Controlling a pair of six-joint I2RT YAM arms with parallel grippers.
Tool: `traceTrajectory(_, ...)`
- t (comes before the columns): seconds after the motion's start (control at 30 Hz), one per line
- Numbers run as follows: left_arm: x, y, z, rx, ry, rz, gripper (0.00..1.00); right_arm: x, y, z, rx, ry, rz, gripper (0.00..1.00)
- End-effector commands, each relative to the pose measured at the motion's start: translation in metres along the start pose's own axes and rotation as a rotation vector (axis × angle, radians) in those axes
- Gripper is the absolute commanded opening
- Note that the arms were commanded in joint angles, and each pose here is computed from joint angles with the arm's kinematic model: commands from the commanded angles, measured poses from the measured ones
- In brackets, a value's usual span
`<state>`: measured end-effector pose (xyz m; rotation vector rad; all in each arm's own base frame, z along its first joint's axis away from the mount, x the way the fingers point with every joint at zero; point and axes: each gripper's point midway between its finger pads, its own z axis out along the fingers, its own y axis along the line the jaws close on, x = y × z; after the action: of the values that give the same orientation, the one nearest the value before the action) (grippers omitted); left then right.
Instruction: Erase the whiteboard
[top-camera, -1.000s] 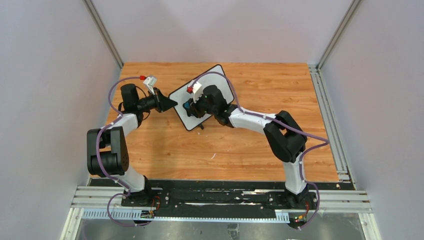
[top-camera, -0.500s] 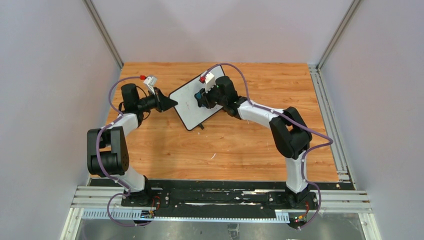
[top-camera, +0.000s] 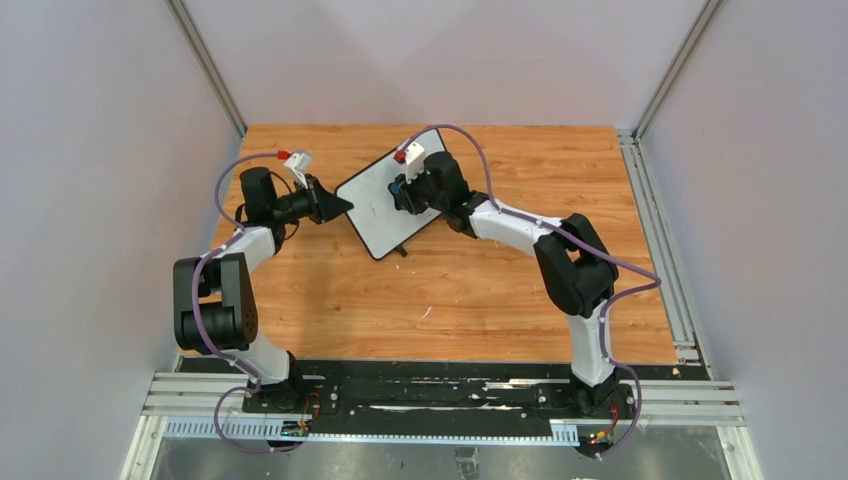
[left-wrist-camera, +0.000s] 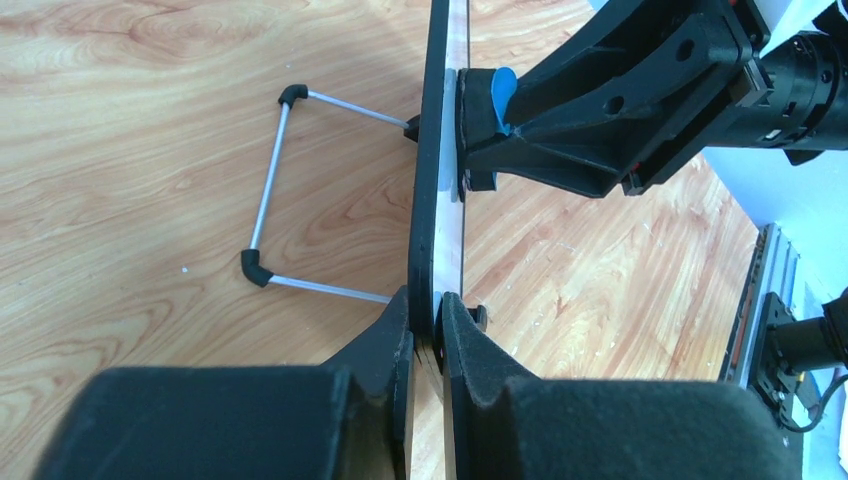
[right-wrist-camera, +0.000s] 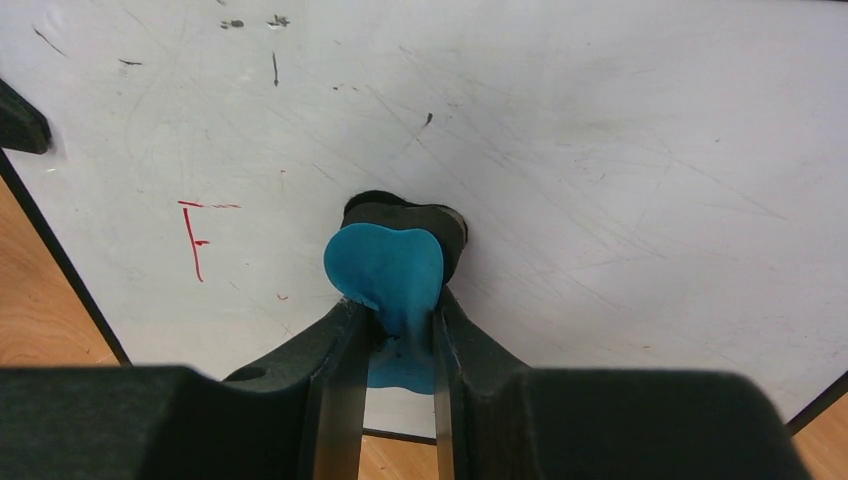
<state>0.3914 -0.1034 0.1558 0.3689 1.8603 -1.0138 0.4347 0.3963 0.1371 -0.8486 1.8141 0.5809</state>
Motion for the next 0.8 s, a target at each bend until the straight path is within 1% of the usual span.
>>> traceTrajectory(0.0,0.011,0.008,0.002,-0.021,0.03,0.052,0.0,-0.009,0.054,0.019,-0.081,-0.041,-0.015,0.01)
traceTrajectory(0.23,0.012,0.008,0.003,-0.02,0.033,0.05,0.0,-0.003,0.097,0.023,-0.155,-0.042,-0.004,0.01)
traceTrajectory(0.43,0.013,0.009,0.003,-0.02,0.035,0.048,0.0,0.003,0.113,0.022,-0.18,-0.036,0.002,0.01)
traceTrajectory(0.6,0.013,0.009,0.003,-0.016,0.036,0.048,0.0,0.012,0.098,0.026,-0.141,-0.013,-0.009,0.01)
traceTrajectory(0.77,0.013,0.008,0.002,-0.017,0.034,0.049,0.0,0.019,0.066,0.027,-0.091,0.005,0.016,0.0)
